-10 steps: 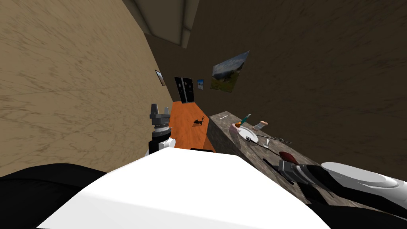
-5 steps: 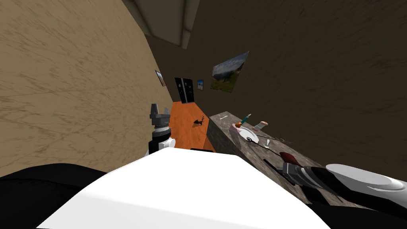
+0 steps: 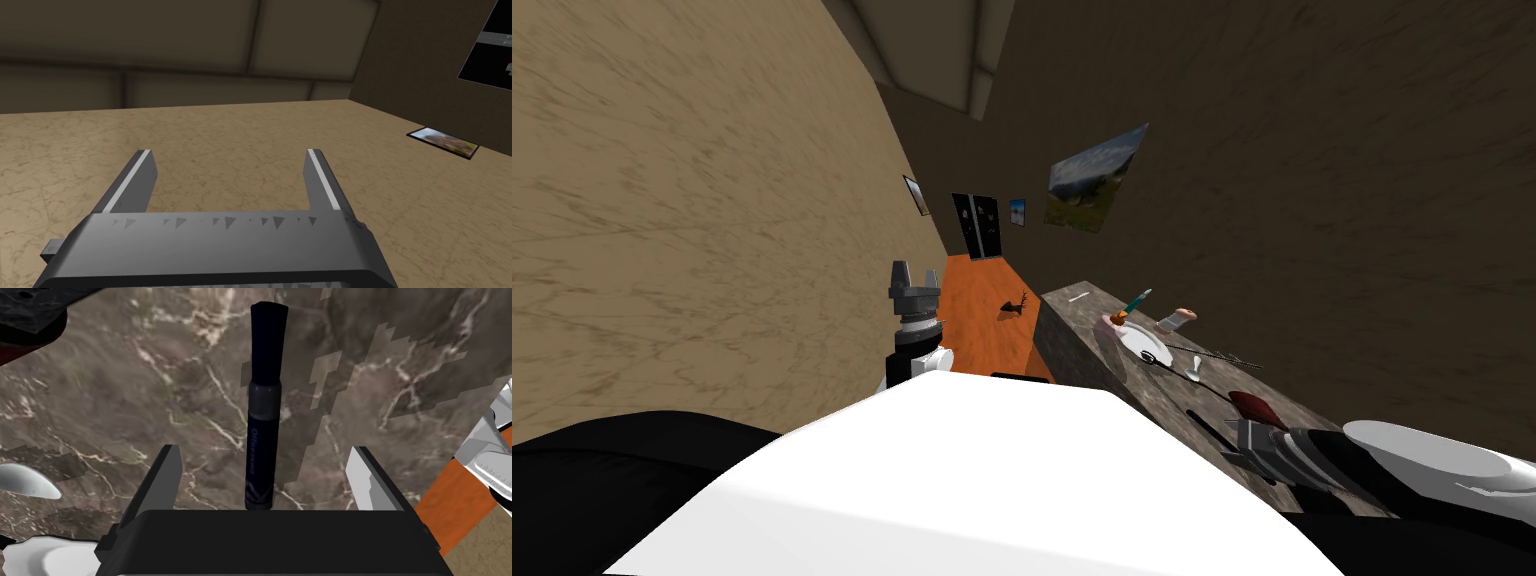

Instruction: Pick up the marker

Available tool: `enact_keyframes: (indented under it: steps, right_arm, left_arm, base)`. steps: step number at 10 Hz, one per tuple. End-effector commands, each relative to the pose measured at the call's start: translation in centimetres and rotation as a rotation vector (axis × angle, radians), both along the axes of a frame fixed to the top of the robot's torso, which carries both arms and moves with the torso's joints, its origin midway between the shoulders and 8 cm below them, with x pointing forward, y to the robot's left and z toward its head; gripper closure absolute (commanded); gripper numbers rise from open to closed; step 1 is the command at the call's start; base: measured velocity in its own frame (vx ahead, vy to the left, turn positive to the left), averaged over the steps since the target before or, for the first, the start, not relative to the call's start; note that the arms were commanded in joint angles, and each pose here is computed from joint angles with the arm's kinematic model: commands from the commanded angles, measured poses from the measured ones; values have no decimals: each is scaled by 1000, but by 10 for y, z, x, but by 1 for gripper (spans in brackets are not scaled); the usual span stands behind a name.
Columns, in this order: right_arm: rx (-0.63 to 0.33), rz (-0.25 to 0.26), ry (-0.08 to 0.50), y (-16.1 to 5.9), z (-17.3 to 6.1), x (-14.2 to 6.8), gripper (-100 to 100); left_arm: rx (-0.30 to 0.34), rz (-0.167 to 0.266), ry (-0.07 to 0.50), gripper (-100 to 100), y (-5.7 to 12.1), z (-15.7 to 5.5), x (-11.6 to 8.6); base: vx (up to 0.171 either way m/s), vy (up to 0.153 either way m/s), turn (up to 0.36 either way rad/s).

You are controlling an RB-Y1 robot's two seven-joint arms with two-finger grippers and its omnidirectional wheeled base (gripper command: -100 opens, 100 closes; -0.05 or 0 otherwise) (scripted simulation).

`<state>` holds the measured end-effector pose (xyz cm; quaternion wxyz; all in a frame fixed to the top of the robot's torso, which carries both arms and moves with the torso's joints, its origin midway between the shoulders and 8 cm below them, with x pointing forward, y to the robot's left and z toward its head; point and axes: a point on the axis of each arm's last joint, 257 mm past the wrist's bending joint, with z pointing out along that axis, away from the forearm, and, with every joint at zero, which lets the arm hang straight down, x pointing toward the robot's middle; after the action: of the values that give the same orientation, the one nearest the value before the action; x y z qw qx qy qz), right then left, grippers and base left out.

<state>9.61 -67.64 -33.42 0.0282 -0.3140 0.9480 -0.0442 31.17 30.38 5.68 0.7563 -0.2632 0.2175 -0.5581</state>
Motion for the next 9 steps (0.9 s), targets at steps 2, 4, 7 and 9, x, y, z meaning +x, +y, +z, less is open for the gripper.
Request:
enact_keyframes:
  steps: [2,4,7,9]
  right_arm:
    - [1,-31,0,2,-3,2,-100]
    - [1,-49,1,4,-5,4,-100]
    - [1,-85,0,7,-10,8,-100]
    - [0,-103,-1,8,-12,10,-100]
  left_arm:
    - [0,0,0,0,0,0,0]
    - [0,0,0,0,0,0,0]
    - [0,0,0,0,0,0,0]
    - [0,0,0,0,0,0,0]
  base:
    - [-114,-32,137]
    - [-83,-24,82]
    - [-85,-27,125]
    - [-71,-11,73]
